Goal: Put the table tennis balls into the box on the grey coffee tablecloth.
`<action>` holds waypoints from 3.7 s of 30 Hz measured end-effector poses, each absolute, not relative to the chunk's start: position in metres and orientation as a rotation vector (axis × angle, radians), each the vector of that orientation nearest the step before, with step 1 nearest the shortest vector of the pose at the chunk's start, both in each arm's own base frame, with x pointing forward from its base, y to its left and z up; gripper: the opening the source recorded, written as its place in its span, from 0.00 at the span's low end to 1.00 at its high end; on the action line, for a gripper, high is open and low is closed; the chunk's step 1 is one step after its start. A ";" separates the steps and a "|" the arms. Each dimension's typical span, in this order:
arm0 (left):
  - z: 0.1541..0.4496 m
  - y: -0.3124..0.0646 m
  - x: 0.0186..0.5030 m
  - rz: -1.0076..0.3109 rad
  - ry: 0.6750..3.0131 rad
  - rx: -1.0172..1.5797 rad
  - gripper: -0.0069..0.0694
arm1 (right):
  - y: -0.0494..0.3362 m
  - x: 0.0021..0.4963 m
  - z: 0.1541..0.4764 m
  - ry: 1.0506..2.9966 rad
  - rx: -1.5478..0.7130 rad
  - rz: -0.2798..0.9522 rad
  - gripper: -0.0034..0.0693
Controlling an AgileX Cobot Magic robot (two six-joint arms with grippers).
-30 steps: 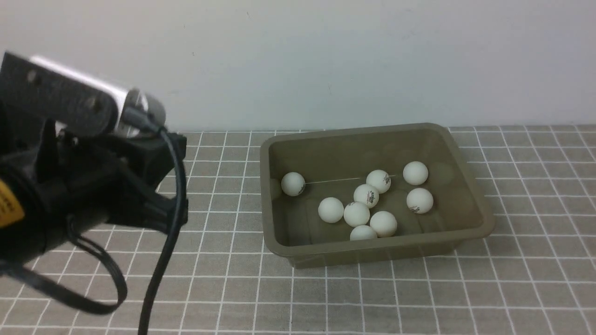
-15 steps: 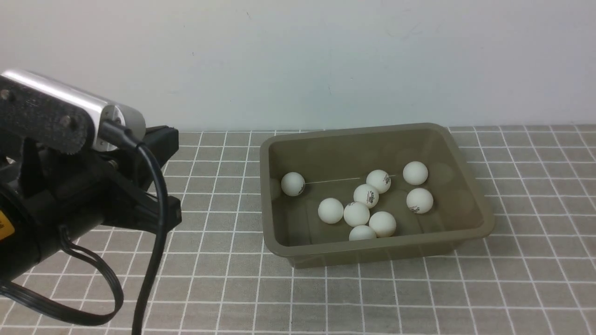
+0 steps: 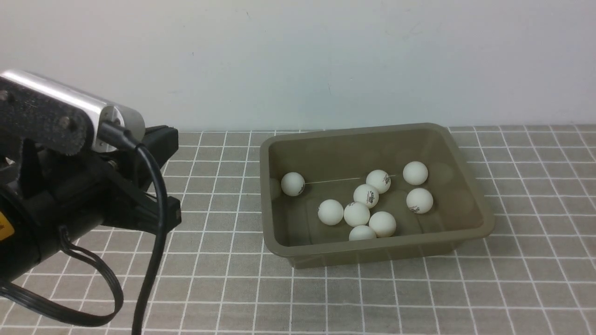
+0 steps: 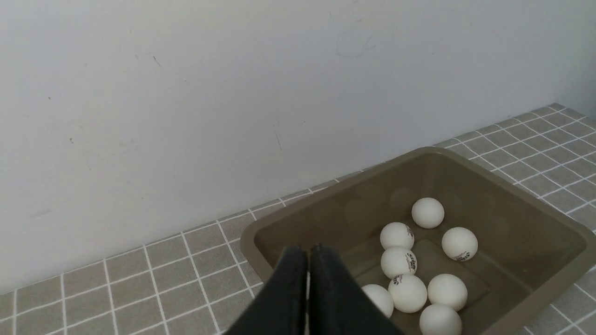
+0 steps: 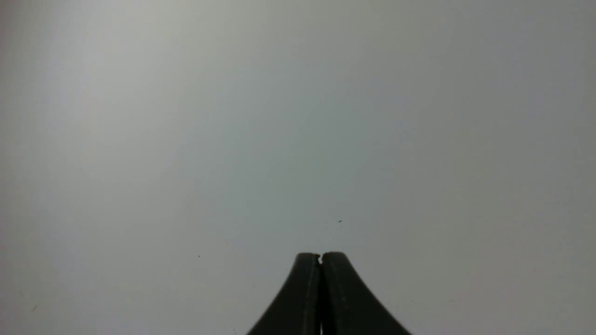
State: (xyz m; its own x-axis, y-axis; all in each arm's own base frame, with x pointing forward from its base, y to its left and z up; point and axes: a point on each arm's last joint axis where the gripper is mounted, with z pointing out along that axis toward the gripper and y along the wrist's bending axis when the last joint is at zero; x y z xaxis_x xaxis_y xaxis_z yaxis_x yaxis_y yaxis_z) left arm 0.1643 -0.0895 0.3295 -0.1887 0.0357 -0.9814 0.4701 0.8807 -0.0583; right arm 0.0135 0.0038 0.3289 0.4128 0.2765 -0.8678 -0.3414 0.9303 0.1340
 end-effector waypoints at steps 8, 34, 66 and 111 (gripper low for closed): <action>0.329 -0.065 0.131 -0.378 1.724 0.368 0.08 | 0.004 0.014 0.329 1.078 -0.067 0.389 0.03; 0.171 -0.004 0.053 -0.055 1.869 0.011 0.08 | 0.004 0.014 0.329 1.079 -0.067 0.389 0.03; 0.171 -0.004 0.052 -0.058 1.875 0.009 0.08 | 0.001 0.049 0.228 1.609 -0.076 0.019 0.03; 0.171 -0.004 0.052 -0.062 1.876 0.007 0.08 | -0.003 0.054 0.181 1.780 0.036 -0.027 0.03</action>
